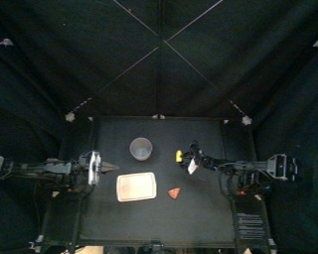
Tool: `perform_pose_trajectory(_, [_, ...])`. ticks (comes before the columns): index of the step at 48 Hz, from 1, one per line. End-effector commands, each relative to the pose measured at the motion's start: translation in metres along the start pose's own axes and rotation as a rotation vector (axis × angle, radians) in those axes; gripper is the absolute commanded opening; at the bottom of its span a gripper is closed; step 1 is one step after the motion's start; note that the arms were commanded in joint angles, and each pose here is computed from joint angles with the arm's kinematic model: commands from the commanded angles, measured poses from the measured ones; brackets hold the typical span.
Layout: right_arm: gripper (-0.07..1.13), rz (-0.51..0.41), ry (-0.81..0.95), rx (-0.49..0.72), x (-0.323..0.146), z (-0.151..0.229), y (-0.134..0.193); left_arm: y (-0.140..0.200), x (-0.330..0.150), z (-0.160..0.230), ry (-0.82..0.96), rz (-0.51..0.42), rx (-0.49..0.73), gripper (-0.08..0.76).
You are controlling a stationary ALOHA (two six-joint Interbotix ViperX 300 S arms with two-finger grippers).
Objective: Pick the corn then place it on the pink plate
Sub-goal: Pick the corn
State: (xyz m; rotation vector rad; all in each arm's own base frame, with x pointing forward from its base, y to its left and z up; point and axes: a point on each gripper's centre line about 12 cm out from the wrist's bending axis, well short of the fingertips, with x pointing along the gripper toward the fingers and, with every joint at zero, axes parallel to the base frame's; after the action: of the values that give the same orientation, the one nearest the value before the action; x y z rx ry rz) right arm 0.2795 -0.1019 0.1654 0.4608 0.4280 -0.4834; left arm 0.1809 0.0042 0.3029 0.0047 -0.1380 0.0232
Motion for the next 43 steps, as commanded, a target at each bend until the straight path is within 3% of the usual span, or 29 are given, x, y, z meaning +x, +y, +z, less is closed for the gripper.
perform_pose_trajectory(1, [0.98,-0.043,-0.013,0.046,0.014,0.008,-0.010,0.001,0.002,0.008,-0.020,0.003,0.000,-0.033])
perform_pose_trajectory(26, [1.01,-0.180,0.136,0.124,0.040,-0.012,-0.050,-0.001,0.002,0.007,-0.018,-0.006,-0.005,-0.033])
perform_pose_trajectory(43, [1.01,-0.163,0.144,0.132,0.040,-0.012,-0.041,-0.001,0.002,0.009,-0.021,-0.006,-0.001,-0.033])
